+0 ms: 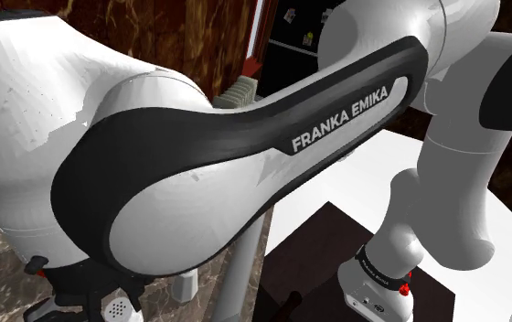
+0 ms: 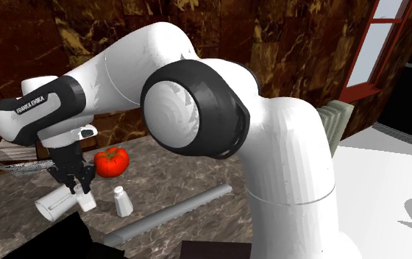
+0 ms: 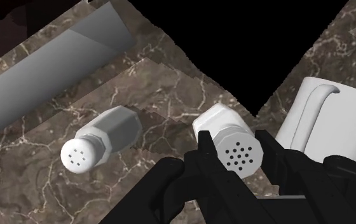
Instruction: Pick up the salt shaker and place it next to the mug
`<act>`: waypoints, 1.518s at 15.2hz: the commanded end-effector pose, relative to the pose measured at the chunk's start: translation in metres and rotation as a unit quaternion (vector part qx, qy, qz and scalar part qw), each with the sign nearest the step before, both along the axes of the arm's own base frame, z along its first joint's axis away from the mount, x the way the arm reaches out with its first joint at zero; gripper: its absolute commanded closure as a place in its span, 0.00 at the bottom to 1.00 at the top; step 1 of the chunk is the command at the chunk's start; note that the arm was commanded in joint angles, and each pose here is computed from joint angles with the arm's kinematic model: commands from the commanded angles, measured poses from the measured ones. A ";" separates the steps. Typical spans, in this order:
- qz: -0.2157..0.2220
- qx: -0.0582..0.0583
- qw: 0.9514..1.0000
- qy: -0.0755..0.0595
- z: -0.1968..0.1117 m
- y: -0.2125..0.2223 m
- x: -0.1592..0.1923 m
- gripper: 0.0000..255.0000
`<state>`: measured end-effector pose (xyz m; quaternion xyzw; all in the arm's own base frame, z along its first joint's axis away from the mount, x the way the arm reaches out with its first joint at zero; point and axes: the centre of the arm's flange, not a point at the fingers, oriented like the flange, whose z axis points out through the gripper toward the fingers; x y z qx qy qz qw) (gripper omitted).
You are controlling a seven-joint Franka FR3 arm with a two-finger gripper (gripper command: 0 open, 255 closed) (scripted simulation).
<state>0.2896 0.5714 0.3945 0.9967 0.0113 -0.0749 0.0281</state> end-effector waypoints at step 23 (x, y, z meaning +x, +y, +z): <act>0.000 0.000 1.000 0.000 0.030 0.003 0.008 0.00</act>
